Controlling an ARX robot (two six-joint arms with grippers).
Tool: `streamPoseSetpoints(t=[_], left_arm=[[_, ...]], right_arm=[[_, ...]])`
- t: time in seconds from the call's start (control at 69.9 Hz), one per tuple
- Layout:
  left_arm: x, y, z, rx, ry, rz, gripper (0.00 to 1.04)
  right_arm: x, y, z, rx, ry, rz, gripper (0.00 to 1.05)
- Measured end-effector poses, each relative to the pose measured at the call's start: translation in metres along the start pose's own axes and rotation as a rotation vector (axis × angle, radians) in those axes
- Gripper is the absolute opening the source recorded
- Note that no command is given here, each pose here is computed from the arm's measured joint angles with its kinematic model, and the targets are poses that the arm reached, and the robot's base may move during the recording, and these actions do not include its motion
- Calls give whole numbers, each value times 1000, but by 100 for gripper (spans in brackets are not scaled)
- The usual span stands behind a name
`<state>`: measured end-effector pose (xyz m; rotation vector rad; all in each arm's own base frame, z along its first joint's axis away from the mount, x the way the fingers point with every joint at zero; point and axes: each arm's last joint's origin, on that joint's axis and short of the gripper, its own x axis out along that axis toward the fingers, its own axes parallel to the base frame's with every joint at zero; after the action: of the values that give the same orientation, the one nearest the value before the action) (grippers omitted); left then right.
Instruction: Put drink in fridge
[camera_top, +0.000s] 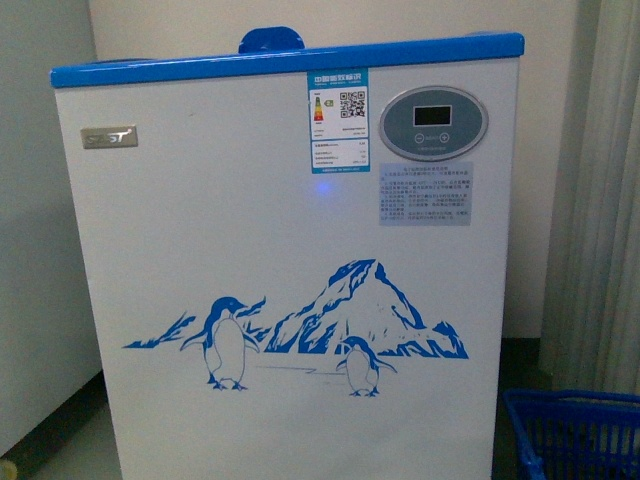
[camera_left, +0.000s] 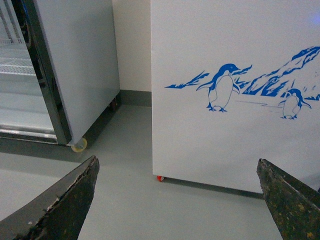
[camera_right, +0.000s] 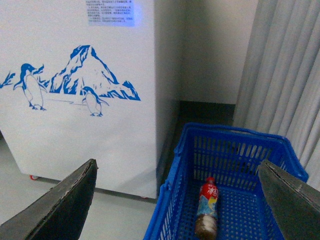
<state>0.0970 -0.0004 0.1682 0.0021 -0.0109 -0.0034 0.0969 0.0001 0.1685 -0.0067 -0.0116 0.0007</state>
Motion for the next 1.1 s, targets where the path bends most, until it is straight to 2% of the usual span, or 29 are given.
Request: streamPoseSetpoints(t=[0.5,0.529,0.572,0.615,0.672,0.844,0.972,1.101], left_arm=[[0,0,0,0,1,-1,97],[0,0,0,0,0,0,97],[0,0,0,0,2,-1,97],[0,0,0,0,1,-1,97],[0,0,0,0,2,0,97],[0,0,0,0,2,0,97],[0,0,0,0,1,0,97],[0,0,0,0,2,0,97]], right_arm=[[0,0,0,0,3,-1,97],[1,-1,-2,40,99,-71,97],[5,-7,-1,97,374,-240,97],[14,-15,-6,137,519,-321,97],[27,-25,-18,176,638,-371,97],[66,-59,-63,237,786,-472,97],[96,-77,-101,246,851,-478,97],[120,-83,-138,251,919,-465,97]])
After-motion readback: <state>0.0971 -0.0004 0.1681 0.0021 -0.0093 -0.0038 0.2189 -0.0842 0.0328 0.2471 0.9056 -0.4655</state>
